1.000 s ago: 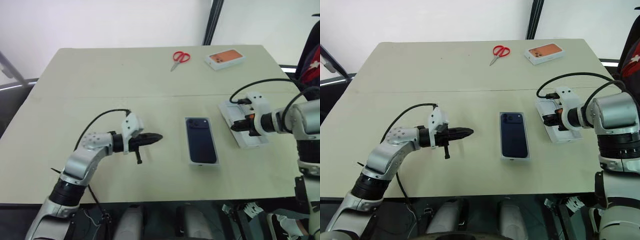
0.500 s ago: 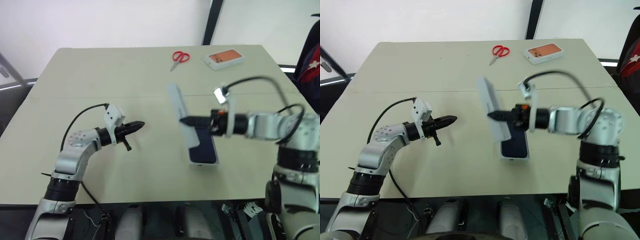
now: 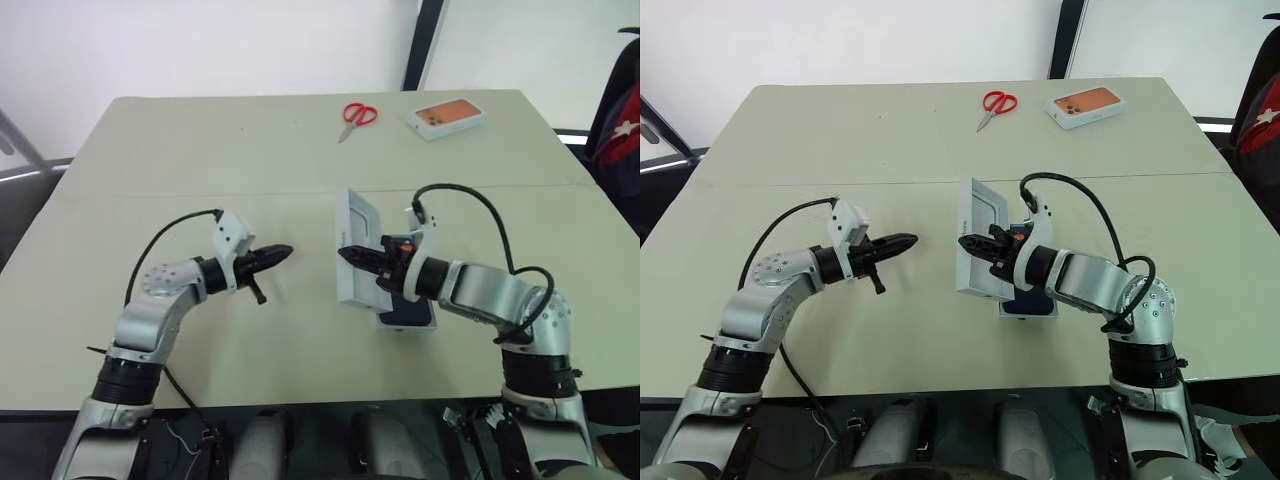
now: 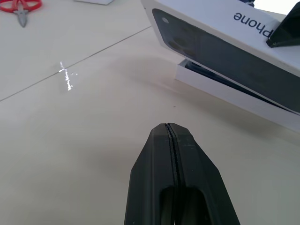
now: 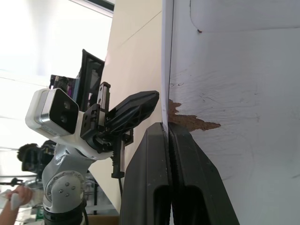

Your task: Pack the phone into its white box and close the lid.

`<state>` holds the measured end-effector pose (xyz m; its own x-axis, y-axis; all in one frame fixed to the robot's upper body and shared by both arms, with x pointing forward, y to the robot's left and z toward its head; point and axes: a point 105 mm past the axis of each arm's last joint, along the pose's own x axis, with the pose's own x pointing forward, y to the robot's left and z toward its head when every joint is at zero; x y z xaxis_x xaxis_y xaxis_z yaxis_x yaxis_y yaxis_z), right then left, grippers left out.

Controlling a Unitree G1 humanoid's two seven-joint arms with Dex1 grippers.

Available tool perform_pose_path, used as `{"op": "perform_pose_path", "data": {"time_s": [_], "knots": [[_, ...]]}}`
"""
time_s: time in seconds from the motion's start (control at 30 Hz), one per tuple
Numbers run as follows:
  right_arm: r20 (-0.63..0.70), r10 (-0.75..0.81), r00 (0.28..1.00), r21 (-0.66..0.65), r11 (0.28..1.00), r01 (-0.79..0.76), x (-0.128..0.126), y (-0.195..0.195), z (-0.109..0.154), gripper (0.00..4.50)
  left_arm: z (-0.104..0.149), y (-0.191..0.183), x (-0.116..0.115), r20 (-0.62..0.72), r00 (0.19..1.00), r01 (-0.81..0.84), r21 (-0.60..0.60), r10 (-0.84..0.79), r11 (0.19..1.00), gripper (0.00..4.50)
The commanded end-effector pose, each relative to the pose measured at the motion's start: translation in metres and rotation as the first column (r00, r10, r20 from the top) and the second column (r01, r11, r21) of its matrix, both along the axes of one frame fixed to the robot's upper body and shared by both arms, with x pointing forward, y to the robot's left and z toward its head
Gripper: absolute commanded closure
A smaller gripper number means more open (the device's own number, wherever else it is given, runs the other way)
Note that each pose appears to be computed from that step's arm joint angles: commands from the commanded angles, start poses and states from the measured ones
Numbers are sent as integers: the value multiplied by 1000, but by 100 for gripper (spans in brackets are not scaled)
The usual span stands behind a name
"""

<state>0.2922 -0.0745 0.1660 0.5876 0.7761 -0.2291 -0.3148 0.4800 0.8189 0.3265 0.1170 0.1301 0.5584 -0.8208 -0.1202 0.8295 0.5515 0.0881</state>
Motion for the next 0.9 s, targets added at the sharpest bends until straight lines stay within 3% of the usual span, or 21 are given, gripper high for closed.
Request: {"op": "perform_pose_path", "data": {"time_s": [0.03,0.27,0.7,0.8,0.9], "knots": [[119,68,991,52,996,-75,-10,13,27,448,10,-8,-1,50,998,29,3,-30,1000,450],[191,99,977,142,982,-127,-16,28,48,448,11,-6,1,50,998,27,3,-27,1000,450],[19,113,993,12,993,-114,-17,-15,-8,448,12,-24,-1,53,996,68,-14,-67,998,450],[23,117,993,-7,993,-117,-14,-24,-6,357,15,-43,-1,58,993,108,-36,-106,994,450],[40,103,994,-48,994,-101,-8,-37,1,211,20,-68,-2,67,985,160,-61,-156,985,450]]}}
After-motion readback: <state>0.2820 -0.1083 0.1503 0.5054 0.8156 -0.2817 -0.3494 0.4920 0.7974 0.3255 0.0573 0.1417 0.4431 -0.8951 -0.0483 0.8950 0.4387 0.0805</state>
